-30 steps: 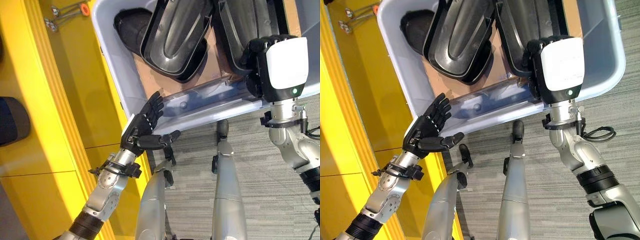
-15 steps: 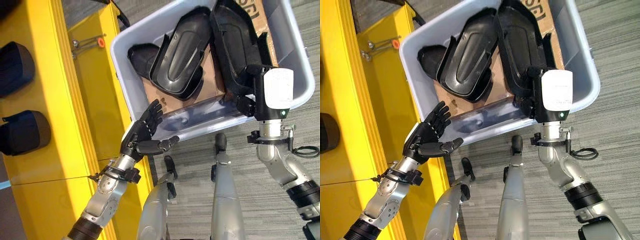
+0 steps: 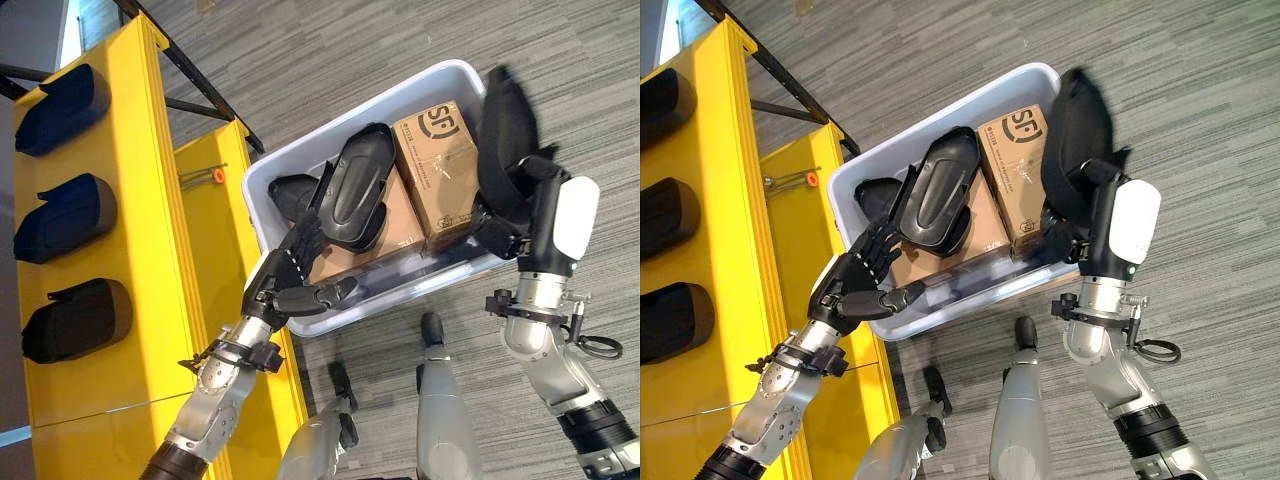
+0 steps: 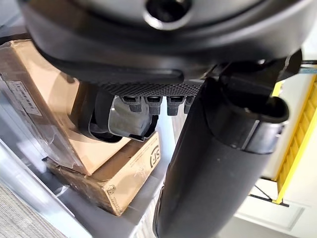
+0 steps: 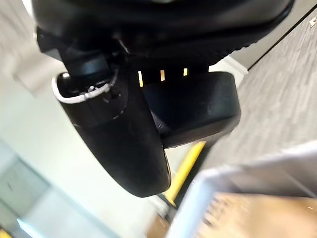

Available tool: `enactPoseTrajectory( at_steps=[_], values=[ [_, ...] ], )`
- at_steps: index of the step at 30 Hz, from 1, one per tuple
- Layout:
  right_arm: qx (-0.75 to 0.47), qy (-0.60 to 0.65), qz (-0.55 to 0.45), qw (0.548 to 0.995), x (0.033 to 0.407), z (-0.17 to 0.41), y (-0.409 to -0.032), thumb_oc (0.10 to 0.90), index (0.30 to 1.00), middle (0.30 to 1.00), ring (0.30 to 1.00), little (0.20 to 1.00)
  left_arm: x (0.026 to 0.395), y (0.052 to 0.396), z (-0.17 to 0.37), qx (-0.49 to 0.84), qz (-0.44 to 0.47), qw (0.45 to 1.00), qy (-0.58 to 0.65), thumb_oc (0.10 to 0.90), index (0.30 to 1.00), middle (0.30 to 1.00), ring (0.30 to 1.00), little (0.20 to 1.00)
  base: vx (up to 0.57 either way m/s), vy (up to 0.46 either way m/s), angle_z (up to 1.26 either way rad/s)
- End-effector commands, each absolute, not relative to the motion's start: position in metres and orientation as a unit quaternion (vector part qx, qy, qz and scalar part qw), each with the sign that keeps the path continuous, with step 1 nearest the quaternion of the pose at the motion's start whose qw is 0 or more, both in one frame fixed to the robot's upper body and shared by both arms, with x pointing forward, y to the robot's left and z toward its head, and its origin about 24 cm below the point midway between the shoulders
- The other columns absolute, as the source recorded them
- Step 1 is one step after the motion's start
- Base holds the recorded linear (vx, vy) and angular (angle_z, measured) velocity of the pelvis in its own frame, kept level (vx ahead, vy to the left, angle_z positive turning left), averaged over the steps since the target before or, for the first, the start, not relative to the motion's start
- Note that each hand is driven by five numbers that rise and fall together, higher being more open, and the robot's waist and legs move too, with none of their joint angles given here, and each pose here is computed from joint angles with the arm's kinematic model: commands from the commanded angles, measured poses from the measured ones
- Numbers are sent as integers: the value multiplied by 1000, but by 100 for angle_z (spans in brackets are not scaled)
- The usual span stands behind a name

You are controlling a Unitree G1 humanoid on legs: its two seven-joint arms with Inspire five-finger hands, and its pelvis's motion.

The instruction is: Move parts from the plastic box to the shelf.

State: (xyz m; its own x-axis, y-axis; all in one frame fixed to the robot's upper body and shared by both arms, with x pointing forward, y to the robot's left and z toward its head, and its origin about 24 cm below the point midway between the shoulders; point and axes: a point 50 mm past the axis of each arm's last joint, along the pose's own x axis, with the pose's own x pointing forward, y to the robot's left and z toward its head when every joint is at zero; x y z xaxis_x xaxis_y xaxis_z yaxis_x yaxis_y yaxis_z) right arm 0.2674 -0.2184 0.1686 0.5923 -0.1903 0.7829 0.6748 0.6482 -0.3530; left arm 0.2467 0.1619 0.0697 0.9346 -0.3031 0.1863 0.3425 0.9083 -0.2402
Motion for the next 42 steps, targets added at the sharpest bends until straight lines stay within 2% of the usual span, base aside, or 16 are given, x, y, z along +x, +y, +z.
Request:
enactPoseTrajectory(
  at_steps=[1, 13, 24, 32, 42],
  values=[
    [-256, -528, -251, 770, 239, 222, -205, 400, 300, 300, 300, 300, 236, 173, 93, -160, -157, 964, -144, 900, 1000, 1000, 1000, 1000, 74, -11, 0],
    [-254, -532, -181, 787, 228, 223, -196, 400, 300, 300, 300, 300, 228, 168, 75, -175, -155, 967, -102, 900, 1000, 1000, 1000, 1000, 41, -47, 3],
    [-231, -554, -72, 797, 229, 236, -170, 400, 300, 300, 300, 300, 217, 156, 58, -182, -202, 959, -77, 900, 1000, 1000, 1000, 1000, -31, -63, 12],
    [-249, -553, -94, 790, 229, 238, -171, 400, 300, 300, 300, 300, 223, 140, 88, -109, -287, 938, -162, 900, 1000, 1000, 1000, 1000, -110, -77, 79],
    [-251, -545, -89, 795, 231, 232, -169, 400, 300, 300, 300, 300, 222, 117, 122, -57, -355, 910, -209, 900, 1000, 1000, 1000, 1000, -108, 48, 58]
  ],
)
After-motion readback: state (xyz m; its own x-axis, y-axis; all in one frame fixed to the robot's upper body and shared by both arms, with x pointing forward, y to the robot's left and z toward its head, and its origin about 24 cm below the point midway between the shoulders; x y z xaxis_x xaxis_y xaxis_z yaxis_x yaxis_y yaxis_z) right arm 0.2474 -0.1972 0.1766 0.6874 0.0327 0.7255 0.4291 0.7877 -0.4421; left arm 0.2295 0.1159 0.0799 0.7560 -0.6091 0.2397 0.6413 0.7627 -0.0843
